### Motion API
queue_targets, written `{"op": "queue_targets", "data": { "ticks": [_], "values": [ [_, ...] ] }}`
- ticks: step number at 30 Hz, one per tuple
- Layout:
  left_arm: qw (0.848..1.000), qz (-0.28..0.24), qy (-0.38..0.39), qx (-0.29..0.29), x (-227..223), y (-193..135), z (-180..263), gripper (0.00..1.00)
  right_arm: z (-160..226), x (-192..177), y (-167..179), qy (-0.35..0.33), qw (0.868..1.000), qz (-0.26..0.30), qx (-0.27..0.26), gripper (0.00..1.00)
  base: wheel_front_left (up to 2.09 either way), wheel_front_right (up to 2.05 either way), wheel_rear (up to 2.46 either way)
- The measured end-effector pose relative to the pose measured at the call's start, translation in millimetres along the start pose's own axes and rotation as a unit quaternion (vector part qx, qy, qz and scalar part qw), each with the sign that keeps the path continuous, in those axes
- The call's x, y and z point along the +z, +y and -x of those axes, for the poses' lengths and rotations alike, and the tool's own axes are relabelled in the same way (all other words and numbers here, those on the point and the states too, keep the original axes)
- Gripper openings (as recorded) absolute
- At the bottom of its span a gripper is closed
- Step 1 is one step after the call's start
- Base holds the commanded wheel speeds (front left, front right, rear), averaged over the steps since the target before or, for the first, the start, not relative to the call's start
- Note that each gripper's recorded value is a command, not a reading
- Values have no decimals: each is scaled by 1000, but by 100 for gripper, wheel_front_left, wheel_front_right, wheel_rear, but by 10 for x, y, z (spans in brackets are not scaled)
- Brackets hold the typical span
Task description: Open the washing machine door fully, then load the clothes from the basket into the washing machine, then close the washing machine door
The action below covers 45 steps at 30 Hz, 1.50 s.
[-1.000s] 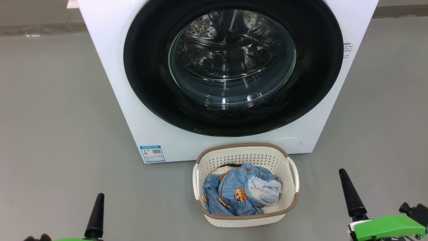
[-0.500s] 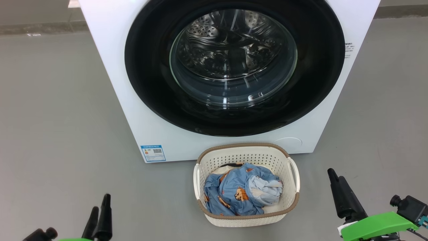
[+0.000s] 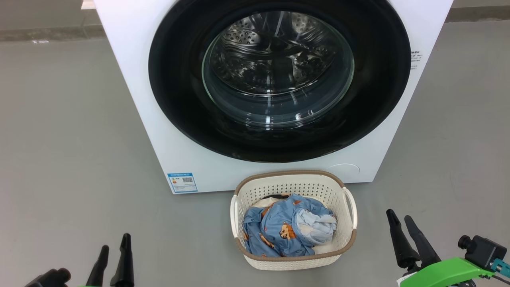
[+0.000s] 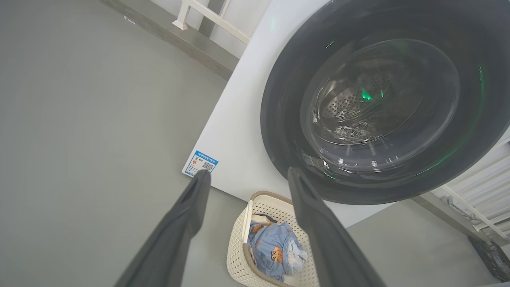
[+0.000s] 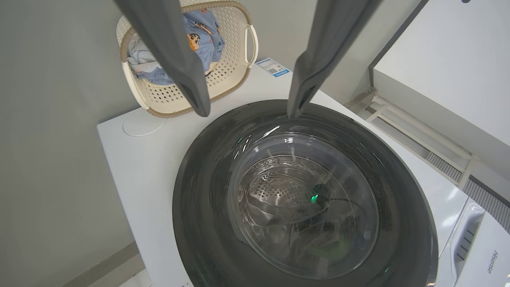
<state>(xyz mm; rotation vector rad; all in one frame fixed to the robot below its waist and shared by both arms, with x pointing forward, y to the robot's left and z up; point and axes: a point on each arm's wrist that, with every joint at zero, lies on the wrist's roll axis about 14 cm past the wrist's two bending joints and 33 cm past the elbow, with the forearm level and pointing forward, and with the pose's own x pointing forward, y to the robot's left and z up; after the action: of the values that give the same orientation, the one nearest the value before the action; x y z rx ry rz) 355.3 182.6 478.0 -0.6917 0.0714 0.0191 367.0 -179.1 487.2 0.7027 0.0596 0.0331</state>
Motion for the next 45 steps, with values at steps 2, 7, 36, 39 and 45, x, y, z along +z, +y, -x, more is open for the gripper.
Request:
{"op": "queue_targets", "data": {
  "ticks": [2,7,36,39,45],
  "values": [
    [1000,-18,3,1,-14,14,15,100,2,-6,-12,0,1000,10,-1,100,0,0,0],
    [998,-57,0,-1,11,6,11,100,5,-33,-34,5,999,44,-1,100,0,0,0],
    [967,-255,-21,-20,73,-31,86,100,40,-68,-31,10,966,256,31,100,0,0,0],
    [962,-272,-27,-24,101,-51,85,100,41,-57,3,5,962,271,38,100,0,0,0],
    [951,-306,-40,-30,154,-76,84,100,46,-54,61,1,951,305,52,100,0,0,0]
  ]
}}
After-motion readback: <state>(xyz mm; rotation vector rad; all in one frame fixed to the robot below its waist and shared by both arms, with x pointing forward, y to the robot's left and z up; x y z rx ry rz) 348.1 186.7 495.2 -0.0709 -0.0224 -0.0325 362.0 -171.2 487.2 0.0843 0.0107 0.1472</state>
